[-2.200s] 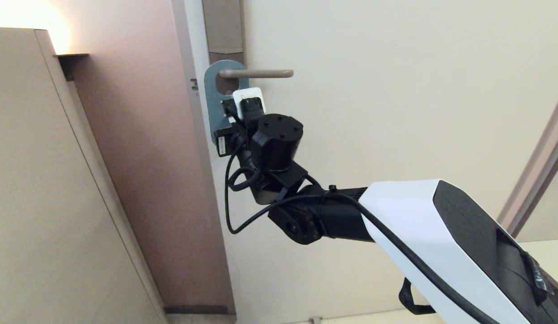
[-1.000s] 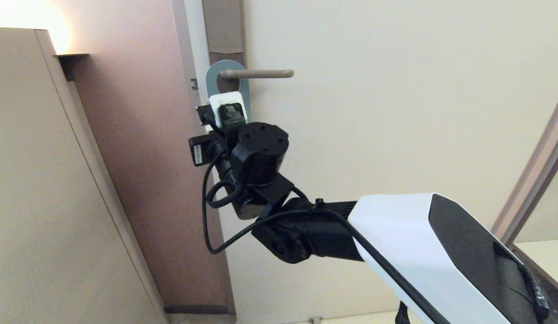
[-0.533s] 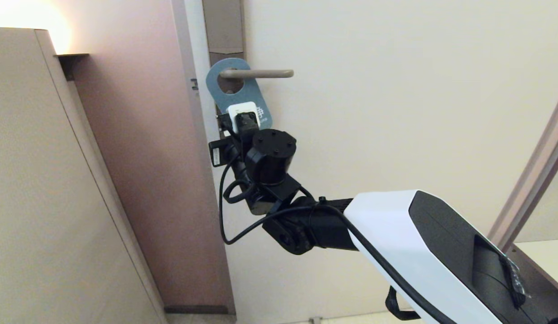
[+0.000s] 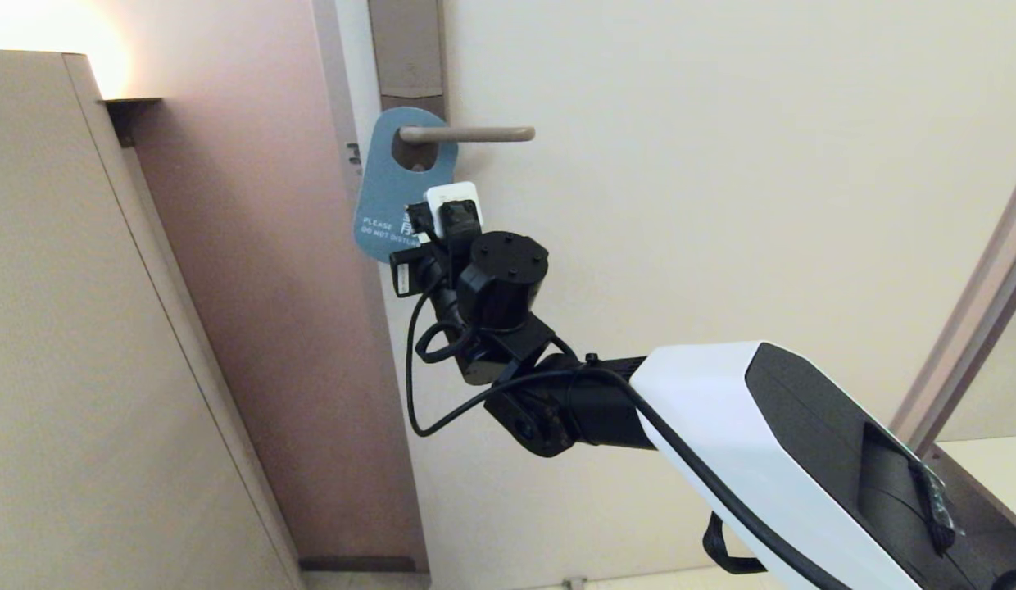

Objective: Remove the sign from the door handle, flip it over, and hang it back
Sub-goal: Hang the sign back with the other side facing out

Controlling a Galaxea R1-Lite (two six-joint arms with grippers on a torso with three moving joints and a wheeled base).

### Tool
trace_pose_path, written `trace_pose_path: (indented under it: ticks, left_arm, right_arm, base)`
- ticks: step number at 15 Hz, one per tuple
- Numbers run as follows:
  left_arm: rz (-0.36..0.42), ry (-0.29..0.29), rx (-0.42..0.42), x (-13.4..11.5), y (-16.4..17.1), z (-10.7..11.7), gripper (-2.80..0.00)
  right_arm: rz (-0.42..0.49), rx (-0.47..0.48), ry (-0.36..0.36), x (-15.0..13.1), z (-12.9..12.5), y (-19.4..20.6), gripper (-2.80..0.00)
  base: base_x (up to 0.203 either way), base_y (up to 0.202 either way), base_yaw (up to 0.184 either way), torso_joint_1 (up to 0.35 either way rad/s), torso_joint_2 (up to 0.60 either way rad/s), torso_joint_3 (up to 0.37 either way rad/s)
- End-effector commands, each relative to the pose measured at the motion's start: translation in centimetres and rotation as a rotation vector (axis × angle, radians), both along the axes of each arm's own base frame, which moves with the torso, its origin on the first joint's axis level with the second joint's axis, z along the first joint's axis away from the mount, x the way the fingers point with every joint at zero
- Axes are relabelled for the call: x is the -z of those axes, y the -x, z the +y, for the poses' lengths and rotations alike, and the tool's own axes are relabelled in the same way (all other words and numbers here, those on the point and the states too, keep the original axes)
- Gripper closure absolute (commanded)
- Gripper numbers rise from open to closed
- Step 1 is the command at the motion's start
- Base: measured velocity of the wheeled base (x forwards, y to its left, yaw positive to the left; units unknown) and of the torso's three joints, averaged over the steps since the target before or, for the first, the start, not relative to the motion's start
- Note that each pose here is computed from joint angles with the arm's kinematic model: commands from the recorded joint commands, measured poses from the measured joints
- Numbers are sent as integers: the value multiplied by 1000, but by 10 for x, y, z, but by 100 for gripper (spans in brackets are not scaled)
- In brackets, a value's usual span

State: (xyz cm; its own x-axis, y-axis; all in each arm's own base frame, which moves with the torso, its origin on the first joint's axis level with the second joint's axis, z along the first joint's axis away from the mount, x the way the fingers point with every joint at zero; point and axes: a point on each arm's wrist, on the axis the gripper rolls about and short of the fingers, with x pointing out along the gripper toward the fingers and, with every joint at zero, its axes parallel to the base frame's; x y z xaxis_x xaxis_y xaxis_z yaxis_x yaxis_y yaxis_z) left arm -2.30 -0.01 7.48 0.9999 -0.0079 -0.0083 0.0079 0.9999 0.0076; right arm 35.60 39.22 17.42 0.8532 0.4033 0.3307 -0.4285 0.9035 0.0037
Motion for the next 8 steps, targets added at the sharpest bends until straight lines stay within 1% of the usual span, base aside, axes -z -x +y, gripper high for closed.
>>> trace_pose_path:
  ticks: [1, 6, 8]
  left_arm:
    - [1, 0, 0, 0, 0, 0, 0]
    - [1, 0, 0, 0, 0, 0, 0]
    - [1, 0, 0, 0, 0, 0, 0]
  right_arm:
    - [-8, 2, -9, -4, -1, 1, 0]
    - [-16, -2, -12, -9, 0, 5, 0]
    - [-21, 0, -18, -17, -3, 8, 0]
  base:
    - [0, 0, 0, 0, 0, 0]
    - [0, 0, 0, 0, 0, 0]
    - [0, 0, 0, 0, 0, 0]
